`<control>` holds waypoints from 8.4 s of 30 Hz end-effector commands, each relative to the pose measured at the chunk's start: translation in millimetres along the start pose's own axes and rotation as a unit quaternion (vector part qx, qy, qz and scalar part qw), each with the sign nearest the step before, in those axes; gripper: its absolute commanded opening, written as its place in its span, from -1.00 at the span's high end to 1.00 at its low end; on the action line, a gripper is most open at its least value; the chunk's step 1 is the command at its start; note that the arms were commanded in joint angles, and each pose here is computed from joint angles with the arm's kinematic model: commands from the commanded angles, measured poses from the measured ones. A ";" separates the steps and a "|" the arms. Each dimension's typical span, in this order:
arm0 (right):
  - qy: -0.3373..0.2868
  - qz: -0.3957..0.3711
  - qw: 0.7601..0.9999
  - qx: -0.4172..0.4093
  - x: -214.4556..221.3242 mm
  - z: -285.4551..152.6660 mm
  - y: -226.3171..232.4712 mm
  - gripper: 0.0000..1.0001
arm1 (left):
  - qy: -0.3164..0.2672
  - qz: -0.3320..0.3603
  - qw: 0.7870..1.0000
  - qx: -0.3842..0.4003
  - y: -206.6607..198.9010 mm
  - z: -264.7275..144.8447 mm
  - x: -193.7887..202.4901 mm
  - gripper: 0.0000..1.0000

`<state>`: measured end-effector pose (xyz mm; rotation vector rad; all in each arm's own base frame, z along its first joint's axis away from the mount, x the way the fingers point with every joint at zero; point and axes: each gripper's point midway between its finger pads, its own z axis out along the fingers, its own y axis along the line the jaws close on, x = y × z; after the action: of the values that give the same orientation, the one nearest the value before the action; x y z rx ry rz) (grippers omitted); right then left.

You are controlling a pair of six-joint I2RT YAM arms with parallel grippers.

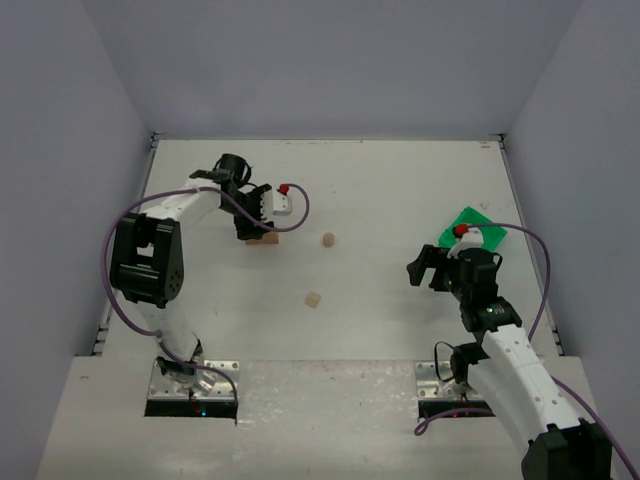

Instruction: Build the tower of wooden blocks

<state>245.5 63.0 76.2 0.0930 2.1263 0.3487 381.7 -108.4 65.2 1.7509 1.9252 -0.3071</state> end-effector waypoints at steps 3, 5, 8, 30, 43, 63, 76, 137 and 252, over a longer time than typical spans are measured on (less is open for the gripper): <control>-0.031 -0.011 0.999 -0.017 -20.3 -2.2 8.8 -0.97 | -0.028 0.017 0.999 -0.007 1.1 -4.0 -20.7 -0.32; -0.031 -0.011 0.999 -0.017 -20.1 -2.2 8.8 -0.97 | -0.030 0.015 0.999 -0.012 4.1 -4.2 -21.8 -0.31; -0.030 -0.011 0.999 -0.017 -19.9 -2.3 8.6 -0.97 | -0.028 0.012 0.999 -0.019 8.3 -3.7 -21.7 -0.30; -0.025 -0.014 0.999 -0.022 -17.3 -0.7 9.9 -0.97 | -0.033 0.004 0.999 -0.042 20.4 0.2 -26.0 -0.29; -0.026 -0.015 0.999 -0.028 -16.6 -0.9 11.6 -0.97 | -0.026 0.015 0.999 -0.032 10.3 -8.5 -25.7 -0.35; 0.008 -0.074 0.991 -0.110 -27.8 7.7 65.4 -0.97 | -0.274 -0.102 0.919 -0.266 95.5 -171.9 -176.2 -1.00; 0.112 -0.228 0.966 -0.051 -30.9 70.5 162.8 -0.97 | -0.325 -0.549 0.654 -0.406 80.9 -208.2 -100.4 -1.00; 0.187 -0.231 0.955 0.017 11.9 192.2 193.4 0.30 | -0.324 -0.630 0.520 -0.477 -19.3 -194.1 1.9 -1.00; 0.050 -0.486 0.847 -0.210 -33.2 172.7 382.3 -0.97 | -0.231 -0.707 0.449 -0.496 -11.3 -164.1 65.8 -1.00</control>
<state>378.8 452.8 96.5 -1.2410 1.9534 0.1896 321.3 16.6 129.7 -0.8582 1.9854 -0.0665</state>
